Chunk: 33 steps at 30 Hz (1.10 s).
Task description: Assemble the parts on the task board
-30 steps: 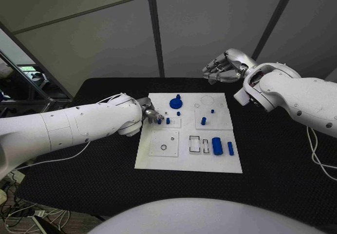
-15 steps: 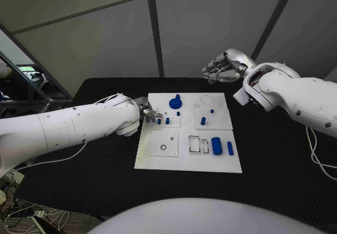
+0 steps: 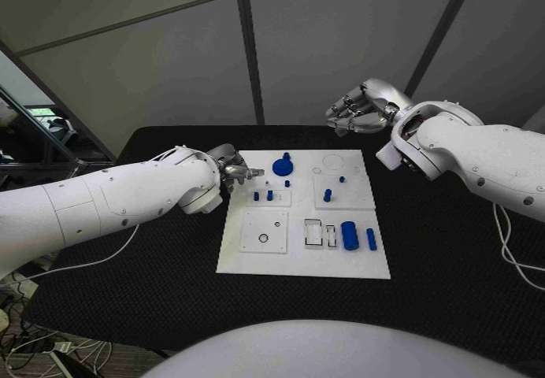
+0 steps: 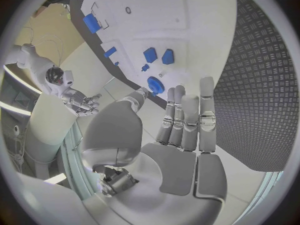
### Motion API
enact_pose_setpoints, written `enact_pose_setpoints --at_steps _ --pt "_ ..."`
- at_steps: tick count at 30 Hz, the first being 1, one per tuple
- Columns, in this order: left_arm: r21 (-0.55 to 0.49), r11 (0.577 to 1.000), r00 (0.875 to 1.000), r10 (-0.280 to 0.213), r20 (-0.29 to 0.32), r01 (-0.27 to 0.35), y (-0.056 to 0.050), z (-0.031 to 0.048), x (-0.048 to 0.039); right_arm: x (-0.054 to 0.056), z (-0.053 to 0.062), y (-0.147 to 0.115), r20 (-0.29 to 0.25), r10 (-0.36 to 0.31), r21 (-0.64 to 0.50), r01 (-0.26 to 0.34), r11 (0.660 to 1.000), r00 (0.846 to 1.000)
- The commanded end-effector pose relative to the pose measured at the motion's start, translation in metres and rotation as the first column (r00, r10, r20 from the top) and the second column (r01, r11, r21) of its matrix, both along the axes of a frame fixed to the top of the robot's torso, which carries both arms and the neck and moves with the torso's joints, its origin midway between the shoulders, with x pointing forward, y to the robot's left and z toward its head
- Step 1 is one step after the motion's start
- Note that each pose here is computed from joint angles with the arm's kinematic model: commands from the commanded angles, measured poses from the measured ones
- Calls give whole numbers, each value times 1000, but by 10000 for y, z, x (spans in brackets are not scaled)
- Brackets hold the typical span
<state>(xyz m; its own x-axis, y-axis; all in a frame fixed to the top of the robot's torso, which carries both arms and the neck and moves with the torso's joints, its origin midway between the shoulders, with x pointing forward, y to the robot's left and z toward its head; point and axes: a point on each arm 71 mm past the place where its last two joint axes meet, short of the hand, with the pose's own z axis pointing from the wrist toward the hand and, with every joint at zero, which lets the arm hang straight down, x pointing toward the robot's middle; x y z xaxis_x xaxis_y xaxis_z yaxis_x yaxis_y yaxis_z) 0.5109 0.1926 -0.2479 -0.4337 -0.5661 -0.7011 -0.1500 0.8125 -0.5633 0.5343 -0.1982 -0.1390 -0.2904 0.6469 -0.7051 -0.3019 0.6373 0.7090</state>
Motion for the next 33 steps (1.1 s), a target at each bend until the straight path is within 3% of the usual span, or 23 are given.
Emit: enact_pose_setpoints --at_steps 1,4,7,10,14,17,24,33 --pt "-107 988 985 -94 141 110 -178 114 11 2 14 0 8 6 1 -6 1000 1000" --pt "-52 976 955 -196 224 213 -315 144 -5 5 13 7 10 7 2 -7 1000 1000" --pt "1 962 924 -263 278 274 -418 165 -8 6 12 12 11 8 2 -8 1000 1000" --pt "96 936 876 -352 329 340 -523 187 -10 8 11 23 11 9 3 -9 1000 1000" --pt "230 888 812 -458 361 398 -609 192 17 7 7 36 10 12 1 -12 1000 1000" --pt "290 861 786 -502 360 417 -628 183 39 6 6 43 11 14 1 -14 1000 1000" --pt "387 804 743 -579 335 452 -706 151 84 6 6 57 14 15 1 -15 1000 1000" --pt "435 760 733 -623 274 484 -773 89 168 8 0 86 15 20 2 -20 1000 1000"
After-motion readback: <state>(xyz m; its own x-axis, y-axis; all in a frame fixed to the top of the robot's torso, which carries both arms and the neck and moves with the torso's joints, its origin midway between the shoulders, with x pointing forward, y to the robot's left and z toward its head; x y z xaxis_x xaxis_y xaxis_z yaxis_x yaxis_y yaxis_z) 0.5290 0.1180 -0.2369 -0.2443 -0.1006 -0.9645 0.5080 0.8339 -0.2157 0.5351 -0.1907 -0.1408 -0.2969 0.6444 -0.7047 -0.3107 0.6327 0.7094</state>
